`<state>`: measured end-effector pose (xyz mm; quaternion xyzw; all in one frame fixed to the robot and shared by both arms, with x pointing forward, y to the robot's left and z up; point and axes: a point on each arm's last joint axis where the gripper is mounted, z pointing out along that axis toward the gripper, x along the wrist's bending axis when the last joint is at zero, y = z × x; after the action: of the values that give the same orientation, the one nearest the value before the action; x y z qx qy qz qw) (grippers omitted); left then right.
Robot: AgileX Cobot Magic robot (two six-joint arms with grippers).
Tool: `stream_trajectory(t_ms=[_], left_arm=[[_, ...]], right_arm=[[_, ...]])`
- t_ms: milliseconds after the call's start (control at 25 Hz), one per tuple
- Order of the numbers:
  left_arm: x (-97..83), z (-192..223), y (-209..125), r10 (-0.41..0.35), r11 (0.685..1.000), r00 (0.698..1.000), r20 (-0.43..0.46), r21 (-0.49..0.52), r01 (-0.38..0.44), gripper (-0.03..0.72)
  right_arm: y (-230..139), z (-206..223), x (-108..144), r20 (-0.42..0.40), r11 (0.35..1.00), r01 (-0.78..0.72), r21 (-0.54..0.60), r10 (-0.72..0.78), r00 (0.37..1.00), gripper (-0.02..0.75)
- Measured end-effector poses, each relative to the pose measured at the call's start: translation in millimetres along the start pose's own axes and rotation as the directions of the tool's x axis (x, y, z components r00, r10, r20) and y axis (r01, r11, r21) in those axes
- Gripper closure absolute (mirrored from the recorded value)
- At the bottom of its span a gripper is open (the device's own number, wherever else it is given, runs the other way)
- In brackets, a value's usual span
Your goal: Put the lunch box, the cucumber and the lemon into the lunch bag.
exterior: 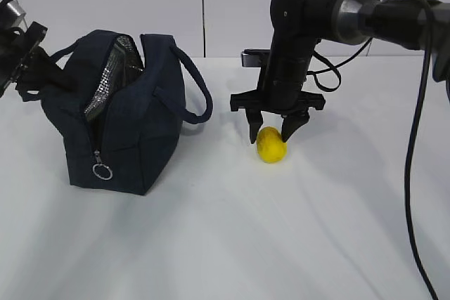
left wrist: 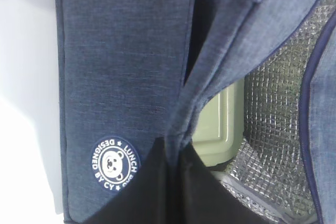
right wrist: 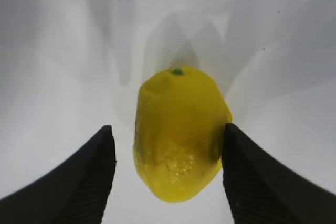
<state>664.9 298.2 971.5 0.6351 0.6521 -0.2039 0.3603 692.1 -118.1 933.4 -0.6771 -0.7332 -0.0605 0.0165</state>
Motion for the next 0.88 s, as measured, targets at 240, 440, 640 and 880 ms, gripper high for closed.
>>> stream_trajectory(t_ms=[240, 440, 640, 880], left_arm=[[0.1, 0.0, -0.1, 0.001, 1.0, 1.0, -0.001, 0.001, -0.001, 0.696], [0.1, 0.0, -0.1, 0.001, 1.0, 1.0, -0.001, 0.001, -0.001, 0.696], [0.1, 0.0, -0.1, 0.001, 1.0, 1.0, -0.001, 0.001, -0.001, 0.696], [0.1, 0.0, -0.1, 0.001, 1.0, 1.0, -0.001, 0.001, -0.001, 0.696]], right_arm=[[0.3, 10.4, -2.2, 0.02, 1.0, 0.004, 0.017, -0.004, 1.0, 0.244], [0.6, 12.2, -3.2, 0.031, 1.0, 0.007, 0.016, -0.007, 1.0, 0.244], [1.0, 12.2, -4.5, 0.045, 1.0, 0.012, 0.012, -0.013, 0.999, 0.244], [1.0, 13.4, -4.8, 0.047, 1.0, 0.013, 0.014, -0.013, 0.999, 0.247]])
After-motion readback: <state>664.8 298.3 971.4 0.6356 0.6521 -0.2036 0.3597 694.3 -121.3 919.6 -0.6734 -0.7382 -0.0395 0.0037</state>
